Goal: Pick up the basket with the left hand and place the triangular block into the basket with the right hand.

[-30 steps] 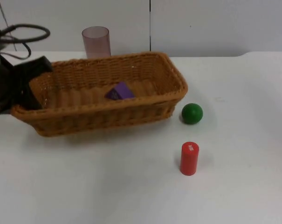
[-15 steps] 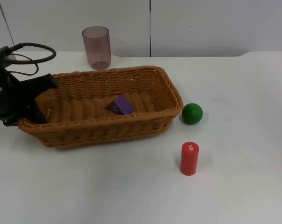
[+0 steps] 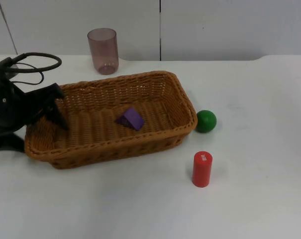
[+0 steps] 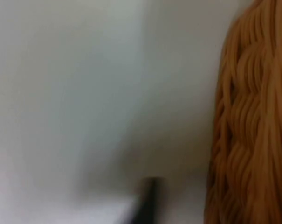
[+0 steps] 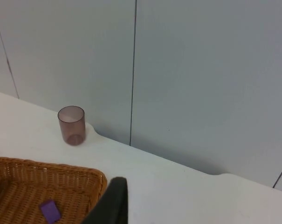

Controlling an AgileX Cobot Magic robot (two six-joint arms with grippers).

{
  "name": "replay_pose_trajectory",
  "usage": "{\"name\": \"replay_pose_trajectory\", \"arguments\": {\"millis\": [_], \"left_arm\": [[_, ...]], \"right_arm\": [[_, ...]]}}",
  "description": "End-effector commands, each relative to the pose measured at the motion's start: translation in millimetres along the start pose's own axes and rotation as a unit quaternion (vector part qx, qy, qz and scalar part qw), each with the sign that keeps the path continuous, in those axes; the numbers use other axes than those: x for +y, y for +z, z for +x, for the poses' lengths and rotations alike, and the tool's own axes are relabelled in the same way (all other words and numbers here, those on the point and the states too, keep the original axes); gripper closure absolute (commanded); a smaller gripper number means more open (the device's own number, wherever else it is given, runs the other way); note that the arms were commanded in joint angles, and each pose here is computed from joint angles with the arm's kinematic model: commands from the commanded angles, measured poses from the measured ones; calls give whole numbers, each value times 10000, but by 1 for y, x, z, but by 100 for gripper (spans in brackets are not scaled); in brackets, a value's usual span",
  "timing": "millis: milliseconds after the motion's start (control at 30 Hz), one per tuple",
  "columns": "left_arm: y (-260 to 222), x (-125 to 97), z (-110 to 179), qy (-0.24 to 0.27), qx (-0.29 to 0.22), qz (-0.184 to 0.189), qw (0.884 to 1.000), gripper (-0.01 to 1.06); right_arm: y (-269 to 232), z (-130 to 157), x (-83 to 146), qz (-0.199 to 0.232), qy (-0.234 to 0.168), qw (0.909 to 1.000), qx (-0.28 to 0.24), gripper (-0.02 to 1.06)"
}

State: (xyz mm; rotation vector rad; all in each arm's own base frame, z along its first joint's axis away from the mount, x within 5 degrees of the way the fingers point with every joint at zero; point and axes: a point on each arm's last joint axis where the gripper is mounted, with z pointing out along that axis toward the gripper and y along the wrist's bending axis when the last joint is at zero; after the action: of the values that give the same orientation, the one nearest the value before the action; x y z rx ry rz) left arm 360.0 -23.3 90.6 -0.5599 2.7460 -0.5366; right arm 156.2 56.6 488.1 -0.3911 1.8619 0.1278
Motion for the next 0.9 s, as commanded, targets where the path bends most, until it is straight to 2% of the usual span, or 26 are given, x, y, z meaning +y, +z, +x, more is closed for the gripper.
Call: {"name": "replay_pose_trajectory", "arguments": {"millis": [0, 167, 267, 333, 367, 433, 467, 600, 633, 800, 833, 867], "left_arm": [[-5, -4, 0, -67, 8, 96, 9999, 0], [-15, -10, -2, -4, -38, 202, 9998, 0], [-27, -14, -3, 231, -131, 215, 9994, 0], [-45, -22, -5, 560, -313, 143, 9978, 0], [-62, -29, -6, 818, -579, 2, 9950, 0], [-84, -37, -8, 998, -947, -80, 9905, 0], [-84, -37, -8, 998, -947, -80, 9905, 0], [-151, -64, 0, 1701, -1828, -62, 9683, 0], [-151, -64, 0, 1701, -1828, -62, 9683, 0], [-230, -84, 23, 2098, -2796, 339, 9363, 0], [-230, -84, 23, 2098, -2796, 339, 9363, 0], [-245, -86, 28, 2125, -3028, 427, 9281, 0]], "right_arm": [[-3, -1, -2, 54, -10, 10000, -59, 0], [-3, -1, -2, 54, -10, 10000, -59, 0], [-3, -1, -2, 54, -10, 10000, -59, 0], [-3, -1, -2, 54, -10, 10000, -59, 0], [-3, -1, -2, 54, -10, 10000, -59, 0], [-3, -1, -2, 54, 40, 10000, -60, 0], [-3, -1, -2, 54, 40, 10000, -60, 0], [-3, -1, -2, 46, 67, 9999, -60, 0], [-3, -1, -2, 46, 67, 9999, -60, 0], [-3, -1, -2, 53, 167, 9998, -60, 0], [-3, -1, -2, 53, 167, 9998, -60, 0], [-3, -1, -2, 53, 178, 9998, -60, 0]]}}
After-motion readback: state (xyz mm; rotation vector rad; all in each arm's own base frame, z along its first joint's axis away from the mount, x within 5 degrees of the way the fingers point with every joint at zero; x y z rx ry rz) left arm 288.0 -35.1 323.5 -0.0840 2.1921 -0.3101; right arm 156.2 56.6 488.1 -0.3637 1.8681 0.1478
